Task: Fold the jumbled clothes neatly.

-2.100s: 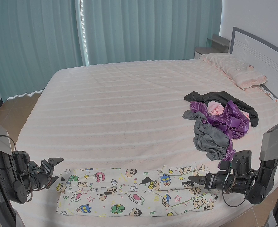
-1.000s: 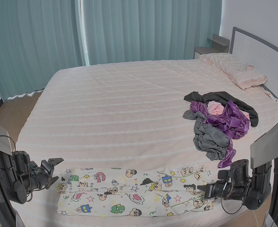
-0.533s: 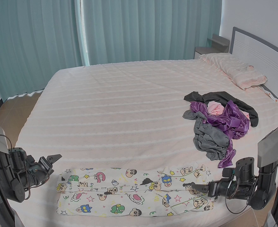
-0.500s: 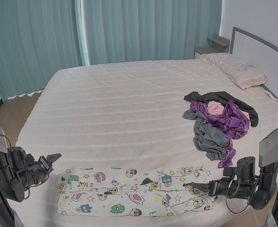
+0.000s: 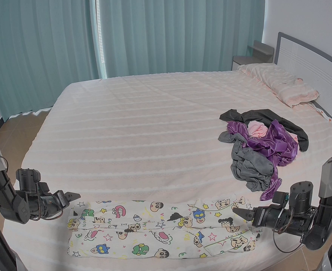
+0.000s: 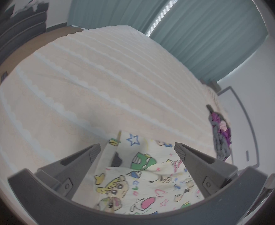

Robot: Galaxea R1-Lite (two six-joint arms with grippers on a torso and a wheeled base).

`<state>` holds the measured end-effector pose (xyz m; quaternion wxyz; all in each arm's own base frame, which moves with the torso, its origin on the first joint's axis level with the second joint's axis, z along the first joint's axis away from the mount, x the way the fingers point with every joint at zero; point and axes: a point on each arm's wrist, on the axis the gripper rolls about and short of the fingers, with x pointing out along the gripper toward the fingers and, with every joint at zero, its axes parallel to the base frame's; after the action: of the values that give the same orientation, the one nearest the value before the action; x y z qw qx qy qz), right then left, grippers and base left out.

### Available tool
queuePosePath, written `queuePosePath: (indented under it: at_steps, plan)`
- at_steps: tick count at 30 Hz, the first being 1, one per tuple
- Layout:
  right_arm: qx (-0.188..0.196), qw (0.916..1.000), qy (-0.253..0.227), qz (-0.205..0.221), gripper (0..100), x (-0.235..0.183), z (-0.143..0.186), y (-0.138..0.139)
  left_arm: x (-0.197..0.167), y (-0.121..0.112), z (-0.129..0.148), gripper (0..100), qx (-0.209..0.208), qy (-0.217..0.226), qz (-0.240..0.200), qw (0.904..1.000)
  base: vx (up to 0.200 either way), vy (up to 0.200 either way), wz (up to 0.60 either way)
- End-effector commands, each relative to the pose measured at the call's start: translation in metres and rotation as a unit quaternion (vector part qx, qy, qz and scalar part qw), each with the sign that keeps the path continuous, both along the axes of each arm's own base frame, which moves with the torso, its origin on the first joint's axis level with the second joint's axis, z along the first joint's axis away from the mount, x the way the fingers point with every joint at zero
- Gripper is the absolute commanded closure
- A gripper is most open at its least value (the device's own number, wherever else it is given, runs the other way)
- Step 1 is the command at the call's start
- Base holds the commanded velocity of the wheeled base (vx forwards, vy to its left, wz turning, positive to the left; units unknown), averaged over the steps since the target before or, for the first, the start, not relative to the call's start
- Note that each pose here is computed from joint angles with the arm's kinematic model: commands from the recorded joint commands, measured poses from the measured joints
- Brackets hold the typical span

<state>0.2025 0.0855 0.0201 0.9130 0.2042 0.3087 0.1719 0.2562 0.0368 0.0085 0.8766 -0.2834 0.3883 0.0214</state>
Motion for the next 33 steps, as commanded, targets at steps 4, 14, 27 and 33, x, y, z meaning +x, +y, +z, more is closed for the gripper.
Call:
queuePosePath:
  at_steps: [4, 14, 27, 33]
  plan:
    - [-0.001, 1.0000, 0.007, 0.004, 0, -0.005, -0.001, 0.001, 0.000, -0.012, -0.017, 0, 0.017, 0.031, -0.038, 0.9987, 0.000, 0.000, 0.00]
    - [-0.012, 0.9996, 0.026, 0.007, 0, -0.005, -0.011, 0.003, -0.003, -0.018, -0.030, 0, 0.027, 0.055, -0.061, 0.9963, 0.000, 0.000, 0.00]
    - [-0.011, 0.9996, 0.023, 0.007, 0, -0.005, -0.010, 0.003, -0.008, -0.021, -0.030, 100, 0.029, 0.062, -0.065, 0.9956, 0.000, 0.000, 0.00]
    - [-0.012, 0.9996, 0.024, 0.007, 0, -0.005, -0.010, 0.003, -0.008, -0.021, -0.026, 100, 0.029, 0.055, -0.063, 0.9961, 0.000, 0.000, 0.00]
